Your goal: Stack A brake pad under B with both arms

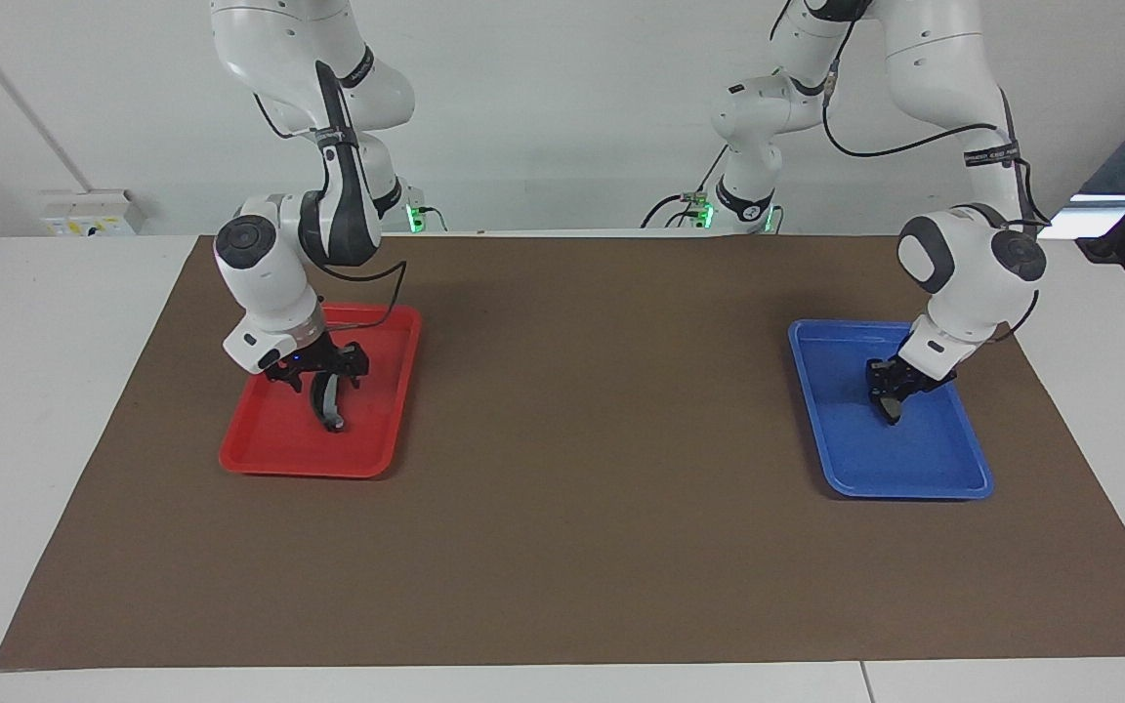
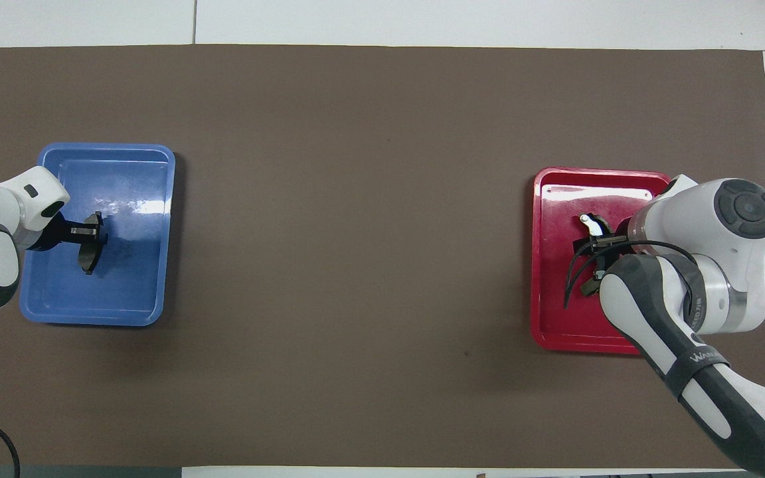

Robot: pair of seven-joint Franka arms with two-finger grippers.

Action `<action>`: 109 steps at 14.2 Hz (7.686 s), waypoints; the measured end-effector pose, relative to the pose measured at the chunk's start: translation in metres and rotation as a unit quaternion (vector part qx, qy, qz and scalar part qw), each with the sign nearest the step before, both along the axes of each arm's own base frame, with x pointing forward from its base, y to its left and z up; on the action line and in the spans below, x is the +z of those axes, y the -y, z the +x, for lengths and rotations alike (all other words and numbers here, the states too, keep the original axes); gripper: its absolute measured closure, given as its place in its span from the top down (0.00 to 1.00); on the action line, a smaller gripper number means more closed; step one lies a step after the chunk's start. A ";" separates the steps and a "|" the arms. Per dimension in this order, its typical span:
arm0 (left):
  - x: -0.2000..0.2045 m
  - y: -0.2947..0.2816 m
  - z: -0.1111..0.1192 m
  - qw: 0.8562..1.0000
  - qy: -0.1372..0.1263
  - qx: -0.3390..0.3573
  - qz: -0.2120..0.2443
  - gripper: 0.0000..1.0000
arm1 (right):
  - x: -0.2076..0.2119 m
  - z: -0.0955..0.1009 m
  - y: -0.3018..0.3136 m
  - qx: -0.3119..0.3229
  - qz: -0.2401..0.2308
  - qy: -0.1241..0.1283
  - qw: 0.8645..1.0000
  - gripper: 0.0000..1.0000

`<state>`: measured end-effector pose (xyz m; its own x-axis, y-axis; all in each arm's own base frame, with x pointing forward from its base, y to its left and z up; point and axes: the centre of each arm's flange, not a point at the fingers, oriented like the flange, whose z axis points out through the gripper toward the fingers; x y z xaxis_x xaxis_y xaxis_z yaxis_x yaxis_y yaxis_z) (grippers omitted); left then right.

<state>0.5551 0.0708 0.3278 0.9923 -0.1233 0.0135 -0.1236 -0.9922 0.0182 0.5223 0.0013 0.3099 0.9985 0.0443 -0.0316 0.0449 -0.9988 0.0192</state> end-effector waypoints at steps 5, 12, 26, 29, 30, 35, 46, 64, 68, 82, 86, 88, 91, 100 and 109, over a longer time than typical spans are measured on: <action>0.054 0.085 0.012 1.000 0.002 0.024 -0.002 0.40 | -0.014 0.000 0.006 -0.006 -0.001 -0.001 1.000 0.79; 0.048 0.252 -0.003 0.994 0.030 0.100 -0.020 0.40 | -0.001 0.008 0.006 -0.006 -0.002 -0.017 1.000 0.43; -0.030 0.392 -0.027 0.996 0.045 0.070 -0.044 0.40 | 0.265 0.038 -0.057 0.061 0.042 -0.046 0.996 0.43; -0.031 0.397 -0.030 0.996 0.047 0.066 -0.046 0.45 | 0.250 0.035 -0.062 0.066 0.041 -0.057 0.995 0.43; -0.033 0.398 -0.030 0.996 0.049 0.065 -0.047 0.55 | 0.245 0.034 -0.061 0.064 0.041 -0.058 0.995 0.43; -0.023 0.398 -0.023 0.994 0.061 0.067 -0.054 1.00 | 0.240 0.030 -0.065 0.068 0.042 -0.049 0.996 0.43; 0.126 0.219 0.006 0.992 0.026 0.123 -0.014 1.00 | 0.211 0.043 -0.287 0.010 0.052 0.026 0.998 0.43; 0.281 0.076 0.001 0.999 -0.039 0.034 0.001 1.00 | 0.020 0.060 -0.468 0.034 0.056 0.048 0.997 0.43; 0.284 0.078 -0.004 0.999 -0.041 0.031 0.001 1.00 | -0.004 0.053 -0.478 0.041 0.049 0.041 0.997 0.43; 0.284 0.076 -0.007 0.999 -0.043 0.032 0.001 1.00 | 0.009 0.058 -0.481 0.022 0.056 0.058 0.997 1.00; 0.284 0.076 -0.007 0.999 -0.043 0.032 0.001 1.00 | 0.074 0.095 -0.422 -0.010 0.040 0.087 0.995 1.00; 0.284 0.076 -0.007 0.999 -0.043 0.032 0.001 1.00 | 0.130 0.121 -0.344 -0.063 0.032 0.079 0.994 1.00; 0.284 0.076 -0.007 0.999 -0.043 0.032 0.001 1.00 | 0.211 0.119 -0.205 -0.125 0.013 0.031 0.992 1.00; 0.284 0.076 -0.007 0.999 -0.043 0.032 0.001 1.00 | 0.321 0.027 0.043 -0.051 -0.001 -0.040 0.998 1.00; 0.284 0.076 -0.007 0.999 -0.043 0.032 0.001 1.00 | 0.319 -0.023 0.056 -0.028 0.011 -0.039 0.999 1.00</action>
